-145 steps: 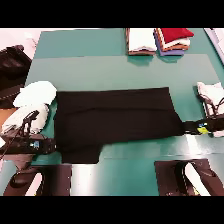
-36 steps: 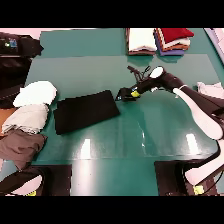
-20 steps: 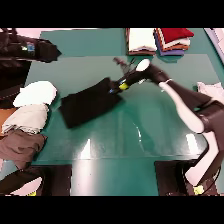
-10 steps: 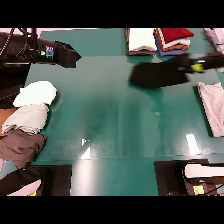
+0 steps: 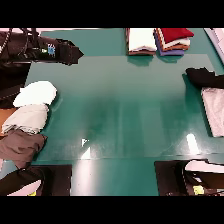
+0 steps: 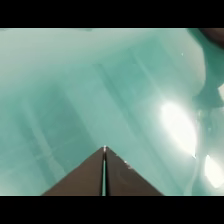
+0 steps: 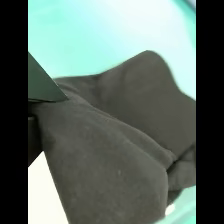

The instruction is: Fold the shirts.

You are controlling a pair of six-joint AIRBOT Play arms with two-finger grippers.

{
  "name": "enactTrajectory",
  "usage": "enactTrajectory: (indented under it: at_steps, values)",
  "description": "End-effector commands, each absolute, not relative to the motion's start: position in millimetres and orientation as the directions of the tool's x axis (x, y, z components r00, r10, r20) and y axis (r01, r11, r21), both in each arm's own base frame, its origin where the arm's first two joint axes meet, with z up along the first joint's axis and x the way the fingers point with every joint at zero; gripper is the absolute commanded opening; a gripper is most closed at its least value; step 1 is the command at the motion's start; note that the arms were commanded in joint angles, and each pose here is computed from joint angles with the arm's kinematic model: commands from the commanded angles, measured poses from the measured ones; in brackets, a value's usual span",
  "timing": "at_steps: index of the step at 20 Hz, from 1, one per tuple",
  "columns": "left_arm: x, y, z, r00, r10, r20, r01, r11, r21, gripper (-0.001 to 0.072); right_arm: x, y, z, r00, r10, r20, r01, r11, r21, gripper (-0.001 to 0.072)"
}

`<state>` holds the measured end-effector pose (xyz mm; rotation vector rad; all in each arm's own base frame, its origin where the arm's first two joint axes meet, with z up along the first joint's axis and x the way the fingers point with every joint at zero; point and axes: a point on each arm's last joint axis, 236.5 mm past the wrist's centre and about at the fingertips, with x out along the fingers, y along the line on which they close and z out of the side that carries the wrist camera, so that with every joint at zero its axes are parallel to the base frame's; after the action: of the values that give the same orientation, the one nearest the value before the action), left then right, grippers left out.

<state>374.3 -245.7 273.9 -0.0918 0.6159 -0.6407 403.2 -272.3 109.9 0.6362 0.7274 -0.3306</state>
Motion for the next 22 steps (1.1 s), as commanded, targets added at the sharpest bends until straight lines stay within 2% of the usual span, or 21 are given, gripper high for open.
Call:
enactTrajectory:
  at_steps: [1,5,8,14,19,22]
  values:
    - [375,-246,274,0.631,-0.585,-0.509,0.529,0.805,-0.269,0.0021,411,-281,144,0.756,-0.100,-0.646,0.466,0.776,0.425,0.0016]
    - [372,-245,270,0.620,-0.583,-0.525,0.532,0.804,-0.266,0.0022,425,-273,211,0.813,-0.126,-0.569,0.390,0.843,0.370,0.0016]
    - [370,-243,265,0.611,-0.574,-0.545,0.529,0.808,-0.258,0.0022,419,-272,232,0.809,-0.147,-0.569,0.391,0.857,0.335,0.0016]
    - [370,-242,264,0.610,-0.569,-0.551,0.529,0.810,-0.252,0.0022,370,-279,207,0.698,-0.236,-0.676,0.488,0.847,0.209,0.0016]
    - [369,-242,264,0.610,-0.570,-0.551,0.550,0.805,-0.223,0.0022,298,-285,146,0.558,-0.249,-0.791,0.612,0.768,0.190,0.0016]
    - [369,-242,264,0.610,-0.570,-0.550,0.558,0.802,-0.212,0.0022,247,-287,105,0.439,-0.255,-0.861,0.687,0.713,0.139,0.0019]
